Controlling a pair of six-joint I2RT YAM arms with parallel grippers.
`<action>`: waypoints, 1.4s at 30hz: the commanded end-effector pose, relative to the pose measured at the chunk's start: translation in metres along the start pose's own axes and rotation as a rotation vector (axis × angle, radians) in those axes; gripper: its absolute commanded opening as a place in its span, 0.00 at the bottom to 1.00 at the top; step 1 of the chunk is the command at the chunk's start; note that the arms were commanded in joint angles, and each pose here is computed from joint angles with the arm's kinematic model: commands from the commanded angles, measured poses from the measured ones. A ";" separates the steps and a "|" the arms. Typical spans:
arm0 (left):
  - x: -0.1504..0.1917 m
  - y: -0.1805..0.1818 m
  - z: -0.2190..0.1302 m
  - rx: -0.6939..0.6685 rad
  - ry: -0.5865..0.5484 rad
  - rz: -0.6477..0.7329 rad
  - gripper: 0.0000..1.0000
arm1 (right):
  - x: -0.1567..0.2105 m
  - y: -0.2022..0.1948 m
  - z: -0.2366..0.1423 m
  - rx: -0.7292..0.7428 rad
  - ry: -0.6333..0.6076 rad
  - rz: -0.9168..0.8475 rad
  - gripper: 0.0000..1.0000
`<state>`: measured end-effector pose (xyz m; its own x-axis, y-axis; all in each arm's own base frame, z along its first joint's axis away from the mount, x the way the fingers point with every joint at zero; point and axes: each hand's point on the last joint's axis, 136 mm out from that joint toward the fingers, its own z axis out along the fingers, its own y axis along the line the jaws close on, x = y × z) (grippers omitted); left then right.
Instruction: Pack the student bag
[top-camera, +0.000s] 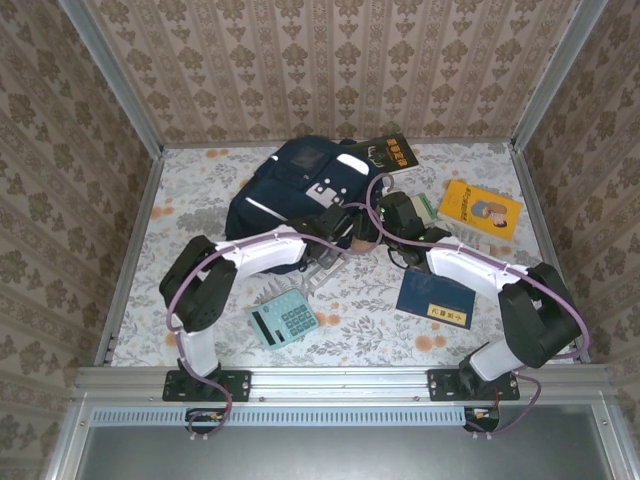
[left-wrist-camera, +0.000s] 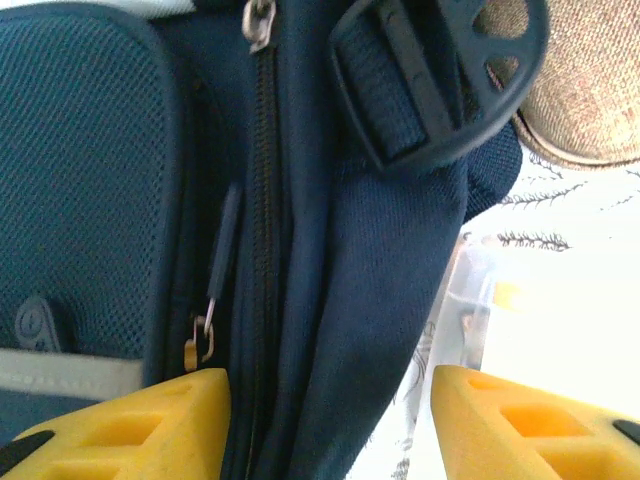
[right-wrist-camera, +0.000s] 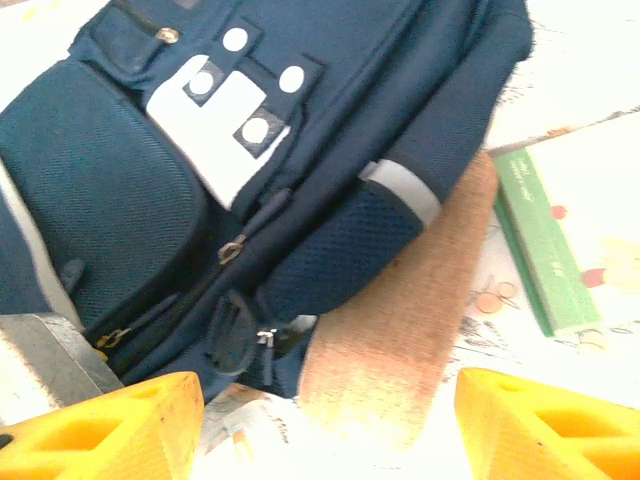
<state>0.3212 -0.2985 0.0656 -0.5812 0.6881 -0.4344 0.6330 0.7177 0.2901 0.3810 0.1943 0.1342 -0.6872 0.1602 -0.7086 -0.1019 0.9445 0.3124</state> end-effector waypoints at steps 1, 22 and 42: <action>-0.003 -0.005 0.006 -0.038 0.007 0.099 0.49 | -0.007 0.021 -0.005 -0.075 -0.026 -0.009 0.69; -0.008 0.053 -0.033 -0.026 -0.167 -0.191 0.00 | 0.007 0.043 0.006 -0.202 -0.015 -0.008 0.58; -0.012 0.057 -0.046 0.027 -0.198 -0.259 0.00 | 0.057 0.077 0.059 -0.204 0.101 -0.161 0.33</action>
<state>0.3356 -0.2519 0.1053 -0.6366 0.5014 -0.5860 0.5061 0.8449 0.1731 0.3724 0.2919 0.0856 -0.7175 0.0061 -0.6965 -0.3472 0.8637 0.3652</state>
